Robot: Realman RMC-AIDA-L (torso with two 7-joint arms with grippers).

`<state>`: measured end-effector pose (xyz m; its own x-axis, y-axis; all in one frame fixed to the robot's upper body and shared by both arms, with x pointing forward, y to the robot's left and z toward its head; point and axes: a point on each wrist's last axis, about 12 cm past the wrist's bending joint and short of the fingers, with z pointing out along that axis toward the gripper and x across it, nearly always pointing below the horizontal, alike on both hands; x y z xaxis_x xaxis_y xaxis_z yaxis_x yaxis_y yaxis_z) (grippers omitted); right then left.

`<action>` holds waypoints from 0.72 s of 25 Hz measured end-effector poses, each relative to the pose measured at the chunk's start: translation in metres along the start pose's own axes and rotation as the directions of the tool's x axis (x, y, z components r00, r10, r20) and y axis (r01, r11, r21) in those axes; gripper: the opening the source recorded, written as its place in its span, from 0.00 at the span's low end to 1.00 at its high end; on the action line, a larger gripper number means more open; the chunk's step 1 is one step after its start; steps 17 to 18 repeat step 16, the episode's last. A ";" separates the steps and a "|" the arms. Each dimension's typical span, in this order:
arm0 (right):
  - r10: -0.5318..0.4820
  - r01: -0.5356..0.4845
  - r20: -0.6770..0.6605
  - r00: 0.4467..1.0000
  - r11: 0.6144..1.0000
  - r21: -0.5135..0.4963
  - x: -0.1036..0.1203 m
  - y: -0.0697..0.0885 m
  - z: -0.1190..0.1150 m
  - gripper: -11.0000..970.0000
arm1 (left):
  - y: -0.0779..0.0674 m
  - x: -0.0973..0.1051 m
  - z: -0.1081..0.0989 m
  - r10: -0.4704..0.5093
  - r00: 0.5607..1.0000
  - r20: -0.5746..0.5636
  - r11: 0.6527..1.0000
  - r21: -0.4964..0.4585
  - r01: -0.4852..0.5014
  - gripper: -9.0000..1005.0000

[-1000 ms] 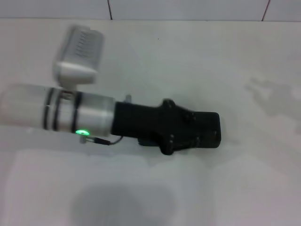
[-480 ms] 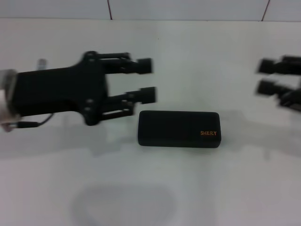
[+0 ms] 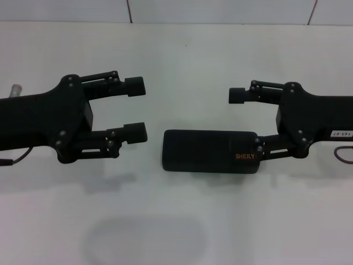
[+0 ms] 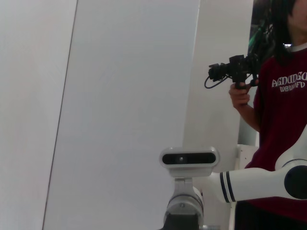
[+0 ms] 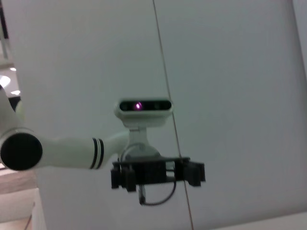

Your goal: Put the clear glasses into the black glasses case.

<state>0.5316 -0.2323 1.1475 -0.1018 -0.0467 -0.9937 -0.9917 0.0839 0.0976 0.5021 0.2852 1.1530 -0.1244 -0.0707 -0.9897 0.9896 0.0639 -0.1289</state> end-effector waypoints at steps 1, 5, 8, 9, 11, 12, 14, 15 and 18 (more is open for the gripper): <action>-0.001 0.001 0.007 1.000 1.000 -0.007 -0.001 0.000 0.001 0.75 | -0.001 0.001 0.000 0.002 1.000 0.003 1.000 -0.003 -0.002 0.74; -0.011 0.011 0.013 1.000 0.999 -0.030 -0.005 -0.001 0.002 0.89 | -0.004 0.004 -0.002 0.013 1.000 0.006 1.000 -0.011 -0.013 0.74; -0.014 0.014 0.015 1.000 0.999 -0.031 -0.006 -0.001 0.002 0.89 | -0.004 0.005 -0.003 0.017 1.000 0.008 1.000 -0.014 -0.017 0.74; -0.014 0.015 0.016 1.000 0.999 -0.030 -0.006 -0.001 0.002 0.89 | -0.005 0.005 -0.003 0.020 1.000 0.008 1.000 -0.014 -0.020 0.74; -0.016 0.016 0.018 1.000 0.999 -0.028 -0.007 -0.001 0.001 0.89 | -0.005 0.005 -0.003 0.026 1.000 0.009 1.000 -0.015 -0.026 0.74; -0.016 0.016 0.019 1.000 1.000 -0.027 -0.007 -0.002 0.001 0.89 | -0.005 0.005 -0.003 0.028 1.000 0.009 1.000 -0.015 -0.027 0.74; -0.017 0.017 0.020 1.000 1.000 -0.024 -0.007 -0.002 0.001 0.89 | -0.005 0.005 -0.003 0.032 0.999 0.009 0.999 -0.015 -0.031 0.74; -0.020 0.020 0.020 1.000 1.000 -0.023 -0.007 -0.002 0.001 0.89 | -0.005 0.005 -0.003 0.034 0.999 0.009 0.999 -0.014 -0.033 0.74; -0.023 0.024 0.020 1.000 0.999 -0.021 -0.007 -0.002 0.001 0.89 | -0.004 0.005 -0.002 0.037 0.999 0.009 0.999 -0.014 -0.037 0.74</action>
